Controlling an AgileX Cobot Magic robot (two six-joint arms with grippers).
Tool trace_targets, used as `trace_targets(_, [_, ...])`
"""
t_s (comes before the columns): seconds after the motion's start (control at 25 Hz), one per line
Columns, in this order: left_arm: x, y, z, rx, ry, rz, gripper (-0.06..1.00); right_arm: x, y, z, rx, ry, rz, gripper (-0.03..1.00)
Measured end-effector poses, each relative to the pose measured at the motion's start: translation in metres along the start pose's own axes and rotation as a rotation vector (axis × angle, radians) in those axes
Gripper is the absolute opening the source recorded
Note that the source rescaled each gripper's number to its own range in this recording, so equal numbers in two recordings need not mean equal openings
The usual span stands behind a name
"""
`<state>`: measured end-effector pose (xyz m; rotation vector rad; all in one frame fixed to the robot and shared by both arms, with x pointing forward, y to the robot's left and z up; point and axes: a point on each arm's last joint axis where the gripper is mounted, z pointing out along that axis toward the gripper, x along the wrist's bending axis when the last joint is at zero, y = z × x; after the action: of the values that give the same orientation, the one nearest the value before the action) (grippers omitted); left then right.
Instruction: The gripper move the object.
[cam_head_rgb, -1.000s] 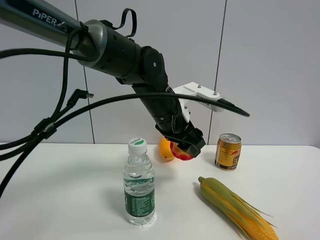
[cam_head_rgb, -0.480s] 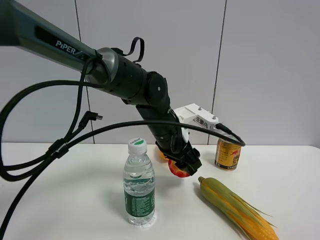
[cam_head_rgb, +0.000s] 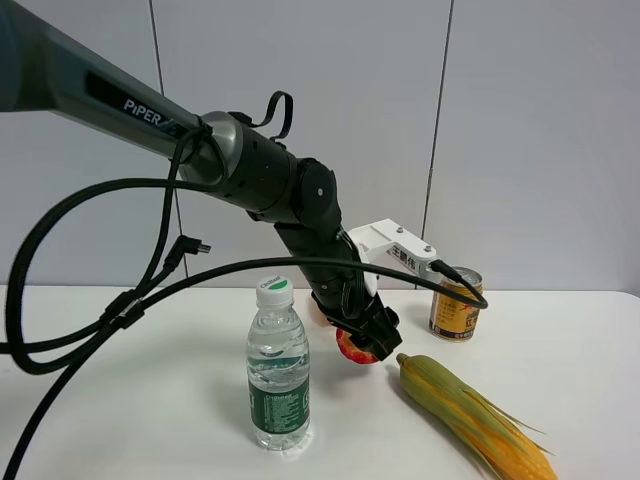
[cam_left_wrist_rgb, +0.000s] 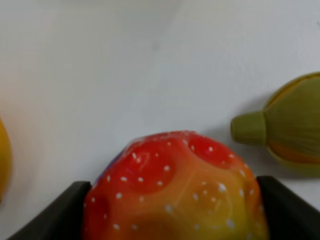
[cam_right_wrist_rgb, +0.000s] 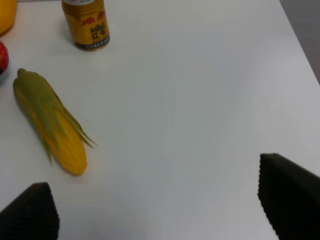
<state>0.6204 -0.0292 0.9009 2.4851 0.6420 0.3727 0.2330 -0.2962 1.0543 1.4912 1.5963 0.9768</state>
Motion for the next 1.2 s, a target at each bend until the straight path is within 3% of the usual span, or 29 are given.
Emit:
trace_targets(0.56, [0.002,-0.0006,-0.0002,0.0,0.003,0.001,0.04,0.0,0.0,0.0,0.0,0.0,0.0,1.0])
trace_targets(0.68, [0.003,-0.001,-0.0002,0.0,0.004,-0.001,0.16,0.0,0.0,0.0,0.0,0.0,0.0,1.0])
trace_targets(0.76, [0.003,-0.001,-0.0002,0.0,0.004,-0.001,0.29,0.0,0.0,0.0,0.0,0.0,0.0,1.0])
trace_targets(0.92, [0.004,0.0009,-0.0004,-0.019,0.015,0.0,0.77,0.0,0.0,0.0,0.0,0.0,0.0,1.0])
trace_targets(1.0, [0.0047,0.0018,-0.0006,-0.027,0.019,-0.001,0.93,0.0,0.0,0.0,0.0,0.0,0.0,1.0])
trace_targets(1.2, [0.006,0.0018,-0.0008,-0.028,0.022,-0.003,0.99,0.0,0.0,0.0,0.0,0.0,0.0,1.0])
